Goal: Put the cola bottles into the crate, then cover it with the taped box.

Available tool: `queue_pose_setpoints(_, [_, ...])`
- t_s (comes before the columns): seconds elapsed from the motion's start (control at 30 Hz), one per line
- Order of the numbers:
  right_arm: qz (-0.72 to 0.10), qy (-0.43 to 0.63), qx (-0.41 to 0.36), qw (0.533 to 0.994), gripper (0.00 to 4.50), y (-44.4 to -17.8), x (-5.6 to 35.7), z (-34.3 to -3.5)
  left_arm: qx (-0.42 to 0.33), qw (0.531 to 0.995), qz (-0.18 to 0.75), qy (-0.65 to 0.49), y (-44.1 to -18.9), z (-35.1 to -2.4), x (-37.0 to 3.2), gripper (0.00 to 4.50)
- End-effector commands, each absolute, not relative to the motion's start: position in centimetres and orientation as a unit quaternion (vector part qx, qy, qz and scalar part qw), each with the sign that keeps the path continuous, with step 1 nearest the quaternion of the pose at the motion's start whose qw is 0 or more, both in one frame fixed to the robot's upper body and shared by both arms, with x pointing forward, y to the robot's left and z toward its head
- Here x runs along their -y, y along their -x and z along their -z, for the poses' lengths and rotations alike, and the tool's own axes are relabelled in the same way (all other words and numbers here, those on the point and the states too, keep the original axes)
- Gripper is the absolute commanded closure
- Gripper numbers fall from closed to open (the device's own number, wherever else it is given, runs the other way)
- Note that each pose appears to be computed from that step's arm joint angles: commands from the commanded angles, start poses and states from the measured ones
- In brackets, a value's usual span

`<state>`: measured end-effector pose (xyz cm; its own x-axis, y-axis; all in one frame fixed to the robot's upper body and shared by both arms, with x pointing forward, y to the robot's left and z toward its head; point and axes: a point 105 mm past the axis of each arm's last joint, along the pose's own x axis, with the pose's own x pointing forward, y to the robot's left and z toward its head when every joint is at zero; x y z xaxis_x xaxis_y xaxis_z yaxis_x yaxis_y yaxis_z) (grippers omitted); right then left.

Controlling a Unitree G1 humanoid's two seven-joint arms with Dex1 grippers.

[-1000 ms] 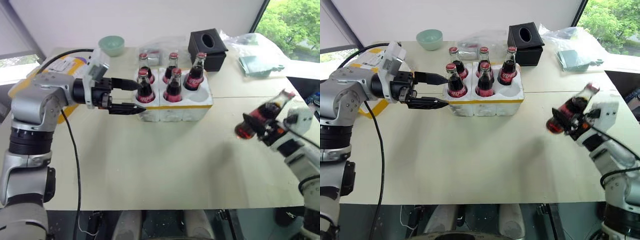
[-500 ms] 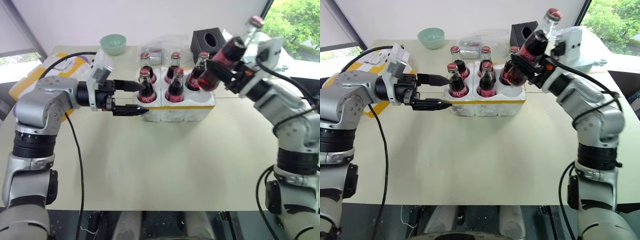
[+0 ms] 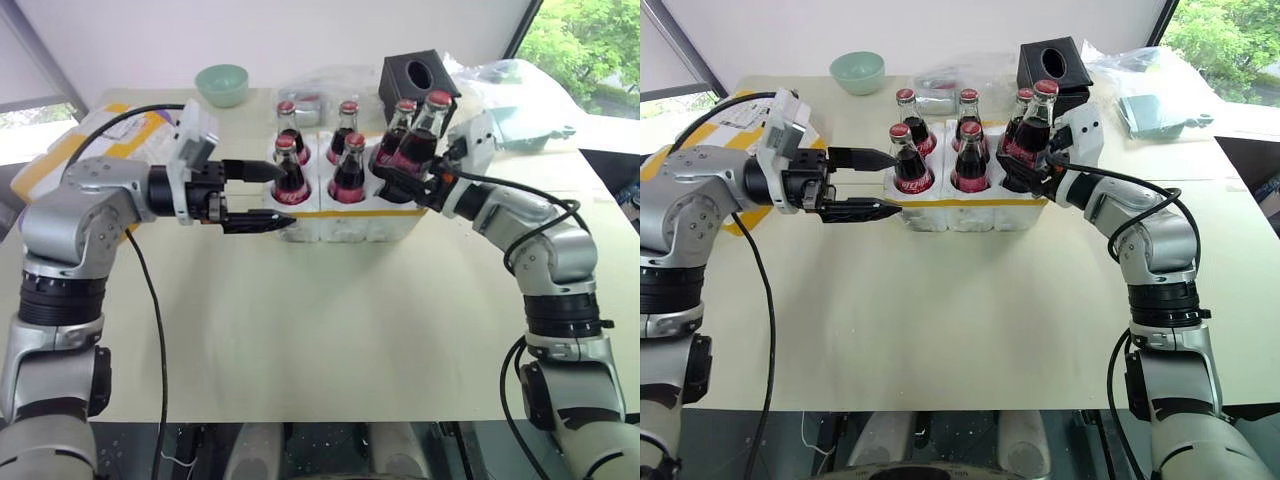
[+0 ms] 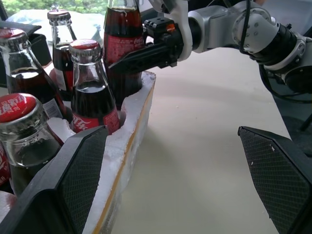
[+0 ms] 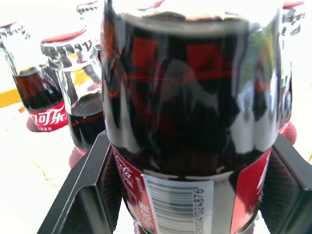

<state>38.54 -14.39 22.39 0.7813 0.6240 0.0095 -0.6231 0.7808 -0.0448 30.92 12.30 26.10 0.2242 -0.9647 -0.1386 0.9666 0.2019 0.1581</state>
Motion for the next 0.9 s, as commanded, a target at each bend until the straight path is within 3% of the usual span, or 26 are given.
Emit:
queue_pose_setpoints(0.03, [-0.328, 0.016, 0.01, 0.945, 1.16, -39.3, 14.4, -22.0, 0.017, 0.778, 0.617, -0.116, -30.5, -27.2, -12.6, 0.0])
queue_pose_setpoints(0.1, [-0.322, 0.011, 0.004, 0.947, 0.25, -39.8, 14.5, -21.6, 0.018, 0.779, 0.616, -0.117, -30.6, -27.2, -12.6, 0.0])
queue_pose_setpoints(0.13, [-0.32, 0.011, 0.002, 0.947, 0.01, -39.9, 14.5, -21.5, 0.018, 0.779, 0.616, -0.117, -30.6, -27.2, -12.6, 0.0])
queue_pose_setpoints(0.43, [-0.315, 0.019, 0.023, 0.949, 0.01, -38.6, 15.9, -23.2, 0.017, 0.794, 0.595, -0.128, -30.9, -27.2, -13.4, 0.0])
queue_pose_setpoints(0.53, [-0.322, 0.043, 0.045, 0.945, 0.01, -36.4, 17.4, -25.3, 0.022, 0.826, 0.546, -0.138, -31.5, -27.5, -15.1, 0.0])
queue_pose_setpoints(0.73, [-0.332, 0.084, 0.073, 0.937, 0.01, -31.2, 21.3, -30.4, 0.011, 0.912, 0.356, -0.204, -33.0, -28.3, -21.2, 0.0])
queue_pose_setpoints(0.9, [-0.348, 0.084, 0.067, 0.932, 0.01, -28.7, 22.9, -32.0, -0.039, 0.93, 0.232, -0.283, -32.0, -26.6, -25.8, 0.0])
